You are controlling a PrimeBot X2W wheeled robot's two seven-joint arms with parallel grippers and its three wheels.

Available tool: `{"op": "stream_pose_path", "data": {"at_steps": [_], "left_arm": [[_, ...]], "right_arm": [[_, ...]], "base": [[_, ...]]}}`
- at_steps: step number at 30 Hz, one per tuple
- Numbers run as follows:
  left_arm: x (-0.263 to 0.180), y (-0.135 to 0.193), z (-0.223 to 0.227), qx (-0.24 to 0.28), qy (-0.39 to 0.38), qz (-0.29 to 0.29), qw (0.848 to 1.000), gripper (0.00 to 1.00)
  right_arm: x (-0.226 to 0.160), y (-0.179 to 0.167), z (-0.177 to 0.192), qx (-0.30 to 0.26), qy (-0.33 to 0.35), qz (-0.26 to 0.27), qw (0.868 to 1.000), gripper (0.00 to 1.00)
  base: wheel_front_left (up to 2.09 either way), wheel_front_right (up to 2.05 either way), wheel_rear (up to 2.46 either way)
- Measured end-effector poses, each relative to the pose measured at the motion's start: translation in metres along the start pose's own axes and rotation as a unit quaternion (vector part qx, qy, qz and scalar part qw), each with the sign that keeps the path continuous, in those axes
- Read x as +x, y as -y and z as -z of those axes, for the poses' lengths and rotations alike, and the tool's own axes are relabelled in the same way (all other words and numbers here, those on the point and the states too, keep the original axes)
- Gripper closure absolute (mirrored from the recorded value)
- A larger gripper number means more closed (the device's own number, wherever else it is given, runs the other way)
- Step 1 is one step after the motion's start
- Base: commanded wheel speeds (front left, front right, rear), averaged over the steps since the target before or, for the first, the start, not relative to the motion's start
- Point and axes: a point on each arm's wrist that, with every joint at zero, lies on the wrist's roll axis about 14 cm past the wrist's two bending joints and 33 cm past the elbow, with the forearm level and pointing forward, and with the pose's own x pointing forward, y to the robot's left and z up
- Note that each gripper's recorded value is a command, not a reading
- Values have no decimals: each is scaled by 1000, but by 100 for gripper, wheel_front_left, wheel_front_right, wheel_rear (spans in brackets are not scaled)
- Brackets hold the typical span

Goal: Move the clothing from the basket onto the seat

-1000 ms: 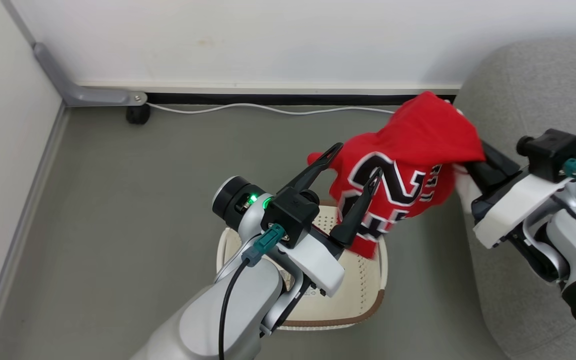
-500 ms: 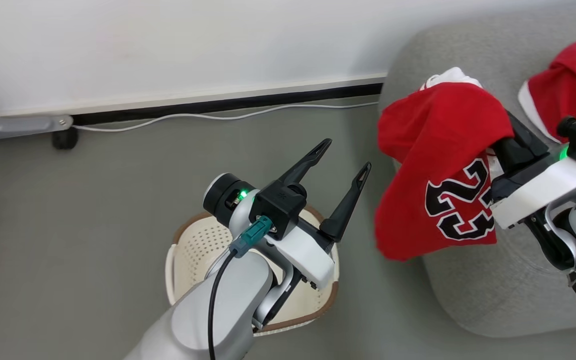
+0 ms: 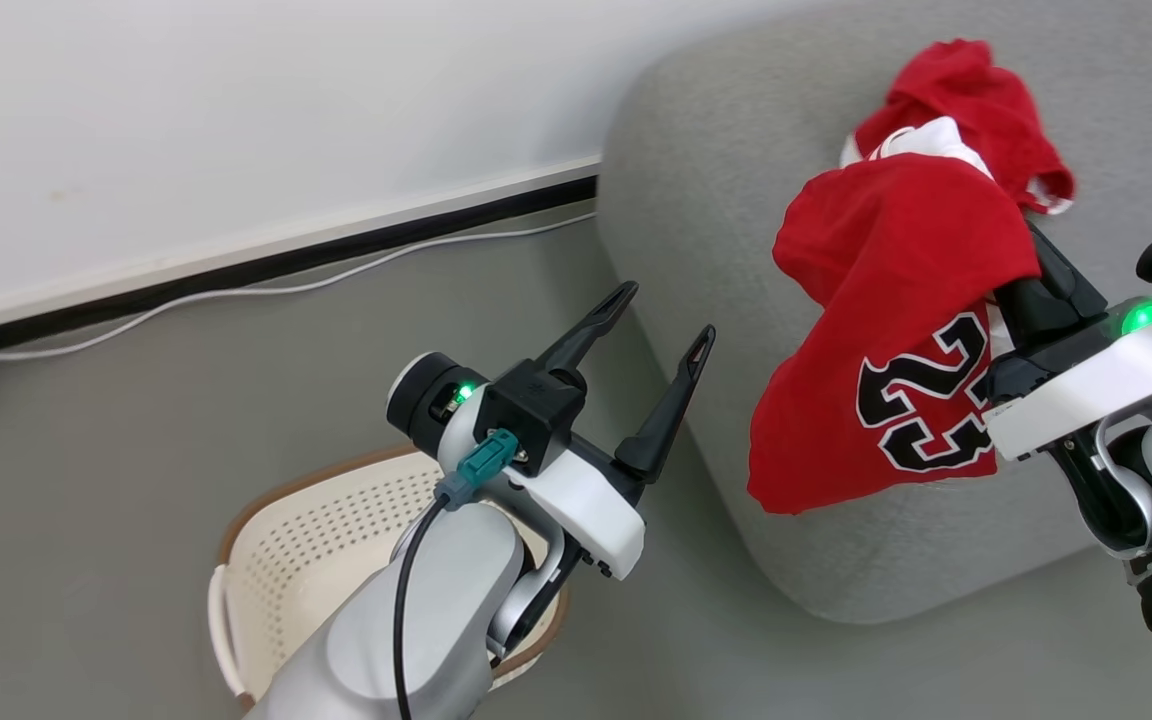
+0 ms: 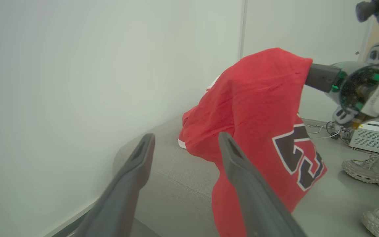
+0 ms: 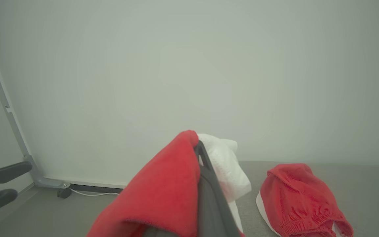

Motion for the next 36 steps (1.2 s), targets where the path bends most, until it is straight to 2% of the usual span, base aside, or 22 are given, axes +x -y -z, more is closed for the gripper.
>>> {"op": "stream_pose_path", "data": {"at_steps": [9,18,24,27,36], "left_arm": [[15,39,9,-18,-6,59,998,0],[23,68,14,-28,-8,106,994,0],[22,71,24,-38,-17,116,992,0],[21,72,32,-46,-23,121,991,0],[23,59,58,-58,-40,115,991,0]], "right_arm": [[-47,39,-18,-6,15,75,997,100],[-93,88,-37,-17,34,162,986,100],[-99,110,-45,-25,44,197,979,100],[-95,121,-48,-50,37,205,977,100],[-57,177,-81,-118,47,248,960,100]], "base": [[0,0,0],[0,0,0],[0,0,0],[0,0,0],[0,0,0]]}}
